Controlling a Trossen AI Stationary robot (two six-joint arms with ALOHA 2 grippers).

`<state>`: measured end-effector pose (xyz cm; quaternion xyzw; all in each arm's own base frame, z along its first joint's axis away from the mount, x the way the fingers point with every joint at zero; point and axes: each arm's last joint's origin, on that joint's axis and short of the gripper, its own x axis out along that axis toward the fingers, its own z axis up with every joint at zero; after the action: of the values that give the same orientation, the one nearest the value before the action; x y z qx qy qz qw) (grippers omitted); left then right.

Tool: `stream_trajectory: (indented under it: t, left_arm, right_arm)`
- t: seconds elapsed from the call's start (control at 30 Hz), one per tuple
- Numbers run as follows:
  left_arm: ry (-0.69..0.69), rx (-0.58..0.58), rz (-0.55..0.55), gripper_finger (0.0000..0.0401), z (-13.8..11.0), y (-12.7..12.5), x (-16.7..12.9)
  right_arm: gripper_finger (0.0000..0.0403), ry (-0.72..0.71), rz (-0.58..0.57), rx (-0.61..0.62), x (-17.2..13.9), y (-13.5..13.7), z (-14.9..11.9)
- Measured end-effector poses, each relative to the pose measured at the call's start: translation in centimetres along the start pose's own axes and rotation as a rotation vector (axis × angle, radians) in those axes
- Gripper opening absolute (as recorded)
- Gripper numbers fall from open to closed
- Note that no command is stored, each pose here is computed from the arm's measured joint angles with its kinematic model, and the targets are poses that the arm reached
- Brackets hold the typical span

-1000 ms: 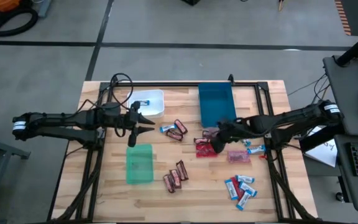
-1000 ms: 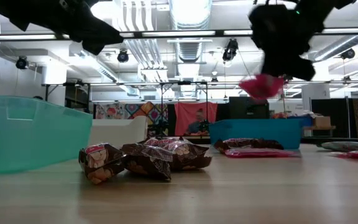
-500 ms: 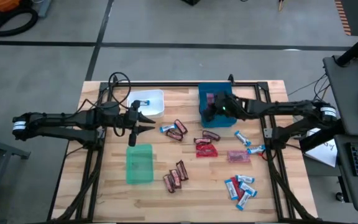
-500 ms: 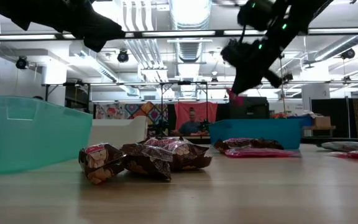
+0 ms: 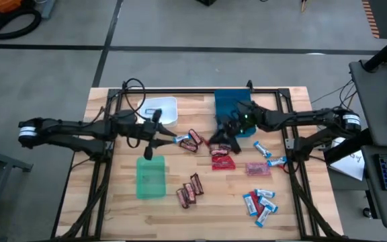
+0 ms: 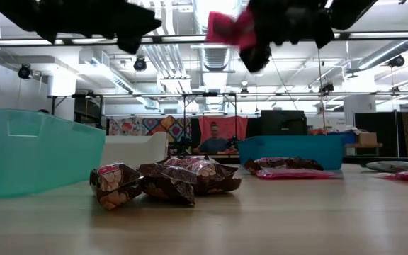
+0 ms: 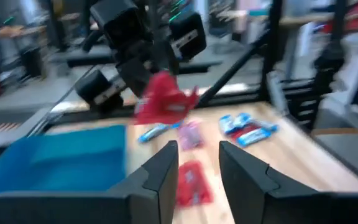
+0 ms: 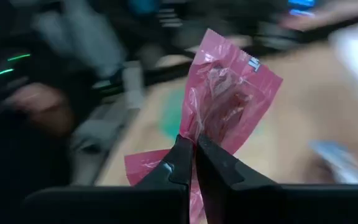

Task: Sort candy
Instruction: Put the red candy into the blue bin

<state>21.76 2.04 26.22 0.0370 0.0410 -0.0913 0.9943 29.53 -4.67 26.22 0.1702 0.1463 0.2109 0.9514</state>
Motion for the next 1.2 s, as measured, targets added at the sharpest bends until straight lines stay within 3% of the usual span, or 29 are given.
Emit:
stream_trajectory:
  t: [0.1, 0.3, 0.43, 0.63, 1.07, 1.2]
  left_arm:
    - [-0.049, 0.014, -0.046, 0.0136, -0.2, 0.2, 1.2]
    - [-0.136, 0.026, -0.095, 0.0208, -1.0, 0.6, 3.3]
    - [-0.213, 0.031, -0.169, 0.0231, -1.5, 0.7, 4.5]
    - [-0.311, -0.004, -0.221, 0.0231, -1.7, 1.2, 6.4]
    - [-0.359, -0.023, -0.374, 0.0228, -0.9, 1.4, 10.1]
    - [-0.357, -0.036, -0.379, 0.0182, -0.9, 1.5, 10.3]
  right_arm:
    - [0.0012, -0.005, 0.098, -0.086, 1.1, 1.6, -0.1]
    - [0.0012, -0.063, 0.186, -0.232, 2.5, 3.9, 0.1]
    - [0.0012, -0.107, 0.216, -0.276, 2.8, 4.5, 0.3]
    - [0.0012, -0.148, 0.214, -0.317, 3.0, 4.4, 0.6]
    - [0.0012, -0.169, 0.113, -0.308, 3.1, 4.0, 0.8]
    - [0.0012, -0.158, 0.112, -0.299, 3.1, 3.9, 0.7]
